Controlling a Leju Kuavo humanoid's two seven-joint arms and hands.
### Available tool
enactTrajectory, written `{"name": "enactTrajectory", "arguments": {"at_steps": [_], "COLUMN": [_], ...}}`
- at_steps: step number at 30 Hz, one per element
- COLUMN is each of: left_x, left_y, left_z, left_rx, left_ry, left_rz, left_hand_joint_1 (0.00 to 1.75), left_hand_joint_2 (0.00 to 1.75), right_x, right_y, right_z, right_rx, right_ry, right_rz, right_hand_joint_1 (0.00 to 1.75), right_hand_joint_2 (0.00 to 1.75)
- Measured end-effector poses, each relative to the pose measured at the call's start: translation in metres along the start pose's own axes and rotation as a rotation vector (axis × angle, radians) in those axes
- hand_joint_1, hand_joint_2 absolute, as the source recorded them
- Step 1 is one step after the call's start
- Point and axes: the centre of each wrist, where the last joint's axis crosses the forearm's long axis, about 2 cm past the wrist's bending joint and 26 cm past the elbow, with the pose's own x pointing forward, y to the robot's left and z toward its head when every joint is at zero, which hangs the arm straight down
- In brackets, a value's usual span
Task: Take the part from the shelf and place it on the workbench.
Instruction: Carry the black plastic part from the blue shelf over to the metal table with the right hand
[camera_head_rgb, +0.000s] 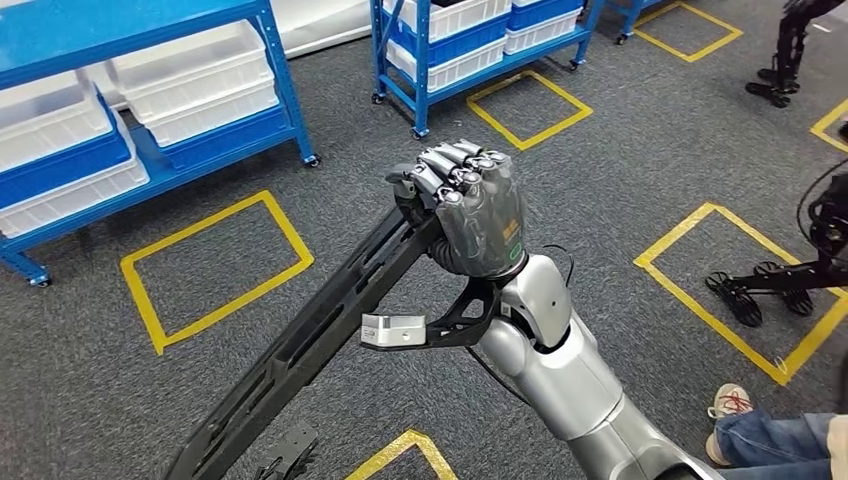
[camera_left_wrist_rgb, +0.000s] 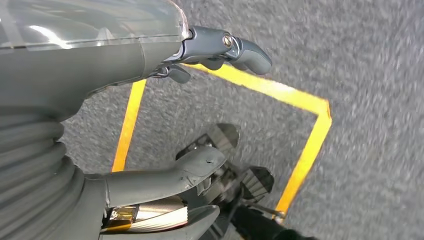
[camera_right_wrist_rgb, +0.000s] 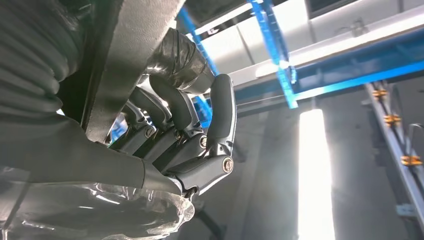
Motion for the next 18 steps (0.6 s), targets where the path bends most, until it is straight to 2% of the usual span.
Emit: {"name": "enactTrajectory", "arguments": {"at_steps": [18], "left_x": [-0.0029], "left_y": [0.0015], "left_z": [0.0011], "left_rx": [0.021], "left_ry": [-0.014], "left_rz": [-0.008], "left_hand_joint_1": [0.00], "left_hand_joint_2": [1.75], "right_x": [-0.0013], "right_y": [-0.0019], "right_z": [0.0014], "right_rx": [0.004], "right_ry": [-0.002], "right_rz": [0.006], "right_hand_joint_1": [1.75], "right_hand_joint_2": [1.75]}}
